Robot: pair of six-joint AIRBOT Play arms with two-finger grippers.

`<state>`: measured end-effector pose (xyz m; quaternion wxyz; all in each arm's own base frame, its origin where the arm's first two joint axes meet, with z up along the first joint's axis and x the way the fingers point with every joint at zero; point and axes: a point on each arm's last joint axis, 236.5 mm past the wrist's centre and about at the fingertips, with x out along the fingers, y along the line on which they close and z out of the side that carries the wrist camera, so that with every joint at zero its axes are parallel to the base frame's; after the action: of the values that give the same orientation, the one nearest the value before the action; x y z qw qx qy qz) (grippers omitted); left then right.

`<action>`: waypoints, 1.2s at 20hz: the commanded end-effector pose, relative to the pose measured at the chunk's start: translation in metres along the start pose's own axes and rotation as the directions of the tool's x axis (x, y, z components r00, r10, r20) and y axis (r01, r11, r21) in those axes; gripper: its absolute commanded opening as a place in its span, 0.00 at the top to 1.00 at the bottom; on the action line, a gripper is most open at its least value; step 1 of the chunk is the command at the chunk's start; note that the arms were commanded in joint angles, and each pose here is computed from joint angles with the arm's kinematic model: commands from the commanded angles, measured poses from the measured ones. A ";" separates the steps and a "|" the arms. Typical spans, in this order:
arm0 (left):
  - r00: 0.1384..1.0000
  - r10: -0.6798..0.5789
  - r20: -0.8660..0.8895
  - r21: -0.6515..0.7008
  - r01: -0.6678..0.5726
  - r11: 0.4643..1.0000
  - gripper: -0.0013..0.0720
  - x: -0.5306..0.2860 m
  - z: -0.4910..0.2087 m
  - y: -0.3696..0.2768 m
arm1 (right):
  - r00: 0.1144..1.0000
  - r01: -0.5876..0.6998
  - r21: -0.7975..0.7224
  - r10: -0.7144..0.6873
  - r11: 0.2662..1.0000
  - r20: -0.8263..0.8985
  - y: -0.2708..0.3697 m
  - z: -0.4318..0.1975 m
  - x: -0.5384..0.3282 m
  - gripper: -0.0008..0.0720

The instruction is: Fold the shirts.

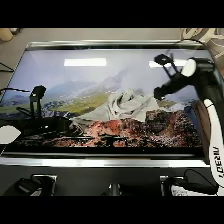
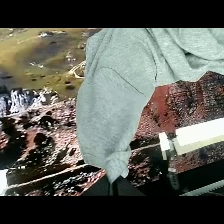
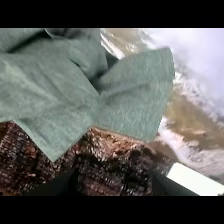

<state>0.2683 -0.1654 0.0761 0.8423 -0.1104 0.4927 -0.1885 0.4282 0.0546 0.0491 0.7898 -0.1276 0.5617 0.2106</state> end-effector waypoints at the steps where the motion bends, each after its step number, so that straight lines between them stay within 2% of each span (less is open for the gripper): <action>1: 1.000 -0.002 0.002 -0.005 0.002 1.000 0.95 0.001 0.000 0.000 | 0.964 -0.262 0.278 0.264 0.924 0.032 -0.003 -0.053 0.024 0.37; 3: 1.000 -0.005 0.016 -0.006 0.006 1.000 0.95 0.001 0.004 -0.001 | 0.946 -0.307 0.347 0.323 0.886 0.013 0.012 -0.082 0.057 0.37; 6: 0.998 -0.018 0.066 -0.006 0.018 1.000 0.95 0.000 0.015 -0.004 | 0.938 -0.337 0.403 0.339 0.851 0.069 0.032 -0.084 0.092 0.37; 8: 0.997 -0.034 0.074 -0.013 0.035 0.999 0.95 -0.003 0.016 -0.008 | 0.935 -0.346 0.408 0.344 0.845 0.082 0.040 -0.077 0.111 0.28; 13: 0.994 -0.047 0.097 -0.009 0.048 0.999 0.95 -0.011 0.018 -0.012 | 0.910 -0.406 0.444 0.399 0.799 0.113 0.069 -0.059 0.143 0.31; 17: 0.990 -0.061 0.129 0.000 0.061 0.998 0.95 -0.022 0.021 -0.016 | 0.918 -0.389 0.471 0.377 0.792 0.124 0.080 -0.049 0.158 0.32; 18: 0.988 -0.065 0.141 0.004 0.066 0.998 0.95 -0.026 0.022 -0.017 | 0.919 -0.388 0.469 0.373 0.793 0.128 0.081 -0.046 0.159 0.47; 19: 0.985 -0.071 0.156 0.009 0.070 0.997 0.95 -0.030 0.024 -0.019 | 0.916 -0.395 0.467 0.380 0.792 0.131 0.082 -0.044 0.157 0.80; 20: 0.981 -0.079 0.179 0.016 0.078 0.997 0.95 -0.038 0.029 -0.023 | 0.912 -0.406 0.445 0.390 0.799 0.132 0.083 -0.041 0.152 0.96; 22: 0.954 -0.113 0.277 0.064 0.099 0.993 0.95 -0.064 0.055 -0.036 | 0.901 -0.433 0.275 0.402 0.858 0.163 0.082 -0.021 0.124 0.96; 24: 0.853 -0.179 0.490 0.165 0.110 0.980 0.95 -0.126 0.111 -0.064 | 0.888 -0.425 0.098 0.394 0.900 0.237 0.079 0.013 0.067 0.97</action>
<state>0.2826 -0.1722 0.1718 0.8955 -0.1431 0.3541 -0.2285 0.4120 0.1367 -0.0641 0.7704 0.1365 0.5560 0.2807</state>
